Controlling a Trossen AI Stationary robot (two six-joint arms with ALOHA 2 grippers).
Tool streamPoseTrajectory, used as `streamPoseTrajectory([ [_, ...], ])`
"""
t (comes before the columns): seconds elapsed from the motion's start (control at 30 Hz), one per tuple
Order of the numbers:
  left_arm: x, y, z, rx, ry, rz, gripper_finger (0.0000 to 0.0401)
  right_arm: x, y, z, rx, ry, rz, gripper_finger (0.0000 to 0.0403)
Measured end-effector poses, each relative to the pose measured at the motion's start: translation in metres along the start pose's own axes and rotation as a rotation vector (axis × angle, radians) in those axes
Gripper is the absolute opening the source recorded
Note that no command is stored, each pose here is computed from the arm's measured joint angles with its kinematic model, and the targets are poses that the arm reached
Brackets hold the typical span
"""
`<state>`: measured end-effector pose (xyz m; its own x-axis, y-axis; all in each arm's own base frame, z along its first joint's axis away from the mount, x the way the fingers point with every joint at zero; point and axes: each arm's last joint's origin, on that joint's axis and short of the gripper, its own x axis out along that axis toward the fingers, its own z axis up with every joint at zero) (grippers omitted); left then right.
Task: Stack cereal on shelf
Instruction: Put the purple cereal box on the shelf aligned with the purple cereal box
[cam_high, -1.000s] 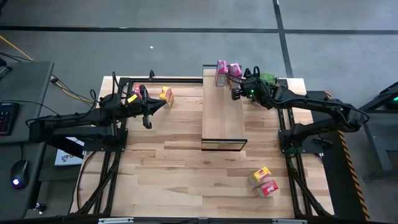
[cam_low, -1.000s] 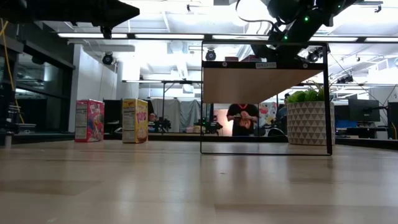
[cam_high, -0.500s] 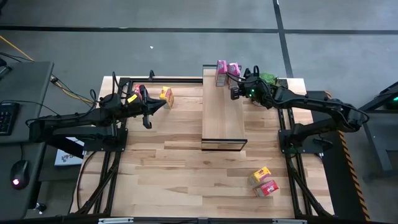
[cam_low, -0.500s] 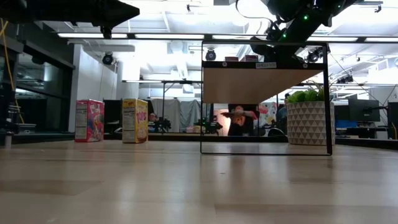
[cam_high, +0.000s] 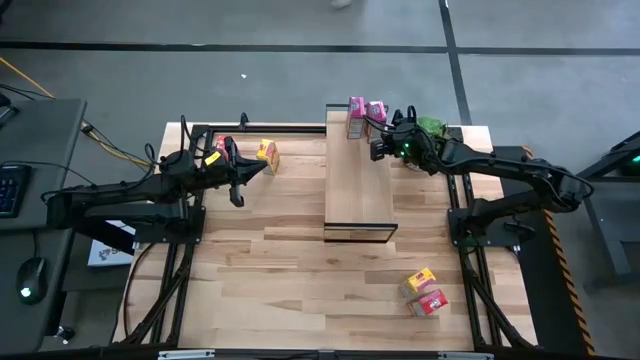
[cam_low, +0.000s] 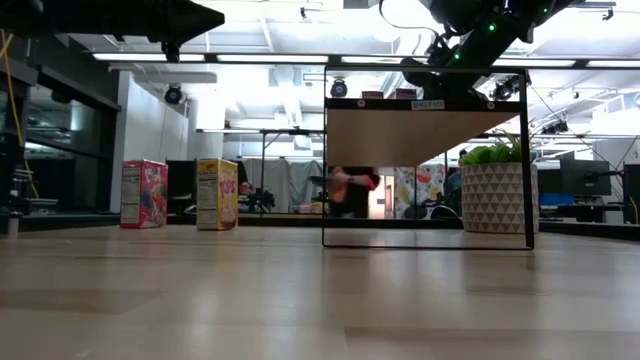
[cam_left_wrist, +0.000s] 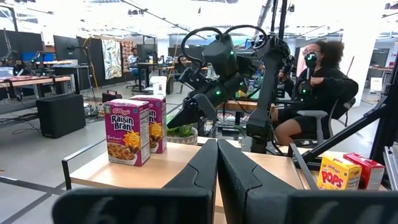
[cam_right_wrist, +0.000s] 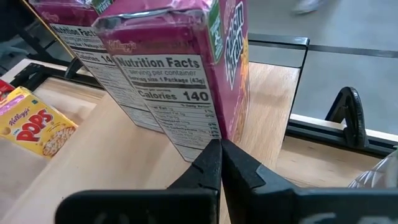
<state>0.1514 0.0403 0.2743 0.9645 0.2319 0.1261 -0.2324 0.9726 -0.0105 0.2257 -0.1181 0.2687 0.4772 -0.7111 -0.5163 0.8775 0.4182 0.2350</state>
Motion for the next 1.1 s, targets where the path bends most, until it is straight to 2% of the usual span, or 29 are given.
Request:
streamPoseTrajectory([
  [0.5,0.000,0.000,0.000,0.000,0.000,0.000,0.0003,0.000,0.004,0.004,0.065,-0.013,0.073,0.0000],
  [1.1,0.000,0.000,0.000,0.000,0.000,0.000,0.0003,0.015,0.008,-0.003,0.015,0.010,0.052,0.0000],
])
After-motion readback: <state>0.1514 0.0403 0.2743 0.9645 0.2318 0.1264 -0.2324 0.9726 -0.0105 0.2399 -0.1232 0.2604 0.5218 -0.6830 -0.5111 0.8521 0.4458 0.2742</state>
